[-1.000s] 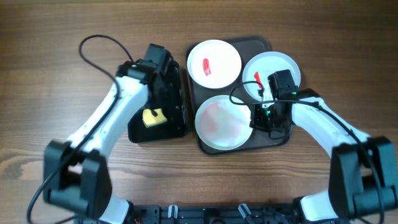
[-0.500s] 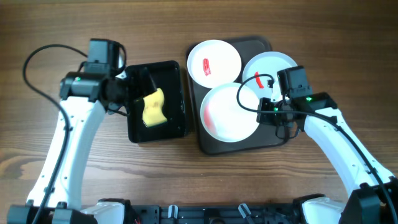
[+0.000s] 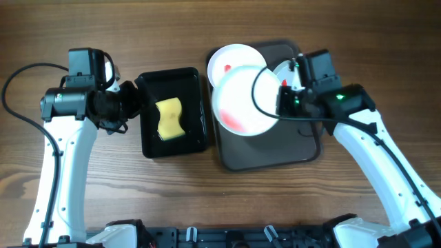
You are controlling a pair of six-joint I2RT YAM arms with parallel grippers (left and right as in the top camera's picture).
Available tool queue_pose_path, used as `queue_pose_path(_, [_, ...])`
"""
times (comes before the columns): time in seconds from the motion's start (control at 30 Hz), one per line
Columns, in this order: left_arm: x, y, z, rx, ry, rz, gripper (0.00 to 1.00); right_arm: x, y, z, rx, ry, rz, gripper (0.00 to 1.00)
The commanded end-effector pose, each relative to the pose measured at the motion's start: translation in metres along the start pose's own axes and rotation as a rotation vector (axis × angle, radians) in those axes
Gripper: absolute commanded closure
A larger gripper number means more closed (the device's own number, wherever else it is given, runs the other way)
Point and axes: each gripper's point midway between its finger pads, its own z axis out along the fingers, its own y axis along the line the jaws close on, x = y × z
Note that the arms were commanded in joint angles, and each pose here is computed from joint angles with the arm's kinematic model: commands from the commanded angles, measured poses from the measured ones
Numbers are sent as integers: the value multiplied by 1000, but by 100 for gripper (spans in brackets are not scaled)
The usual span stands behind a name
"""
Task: Clean dirty plates on tray and stack at the side
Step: 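Lift the cleaned white plate with the right gripper and swing it left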
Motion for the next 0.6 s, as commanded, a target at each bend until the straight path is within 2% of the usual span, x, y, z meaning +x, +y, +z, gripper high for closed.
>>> queue_pose_path(0.0, [1,-21,-27,144,-29,40,4,-23,34,-10,1,-102,-51,96])
queue_pose_path(0.3, [11,-31,-85,246,-191,89,0,-35,99,33,30,-219,-251,95])
queue_pose_path(0.33, [14,-33,-97,259,-228,104,0,-40,110,33,66,-277,-327,96])
queue_pose_path(0.57, [19,-26,-127,234,-363,126,0,-48,148,2,242,-523,-519,96])
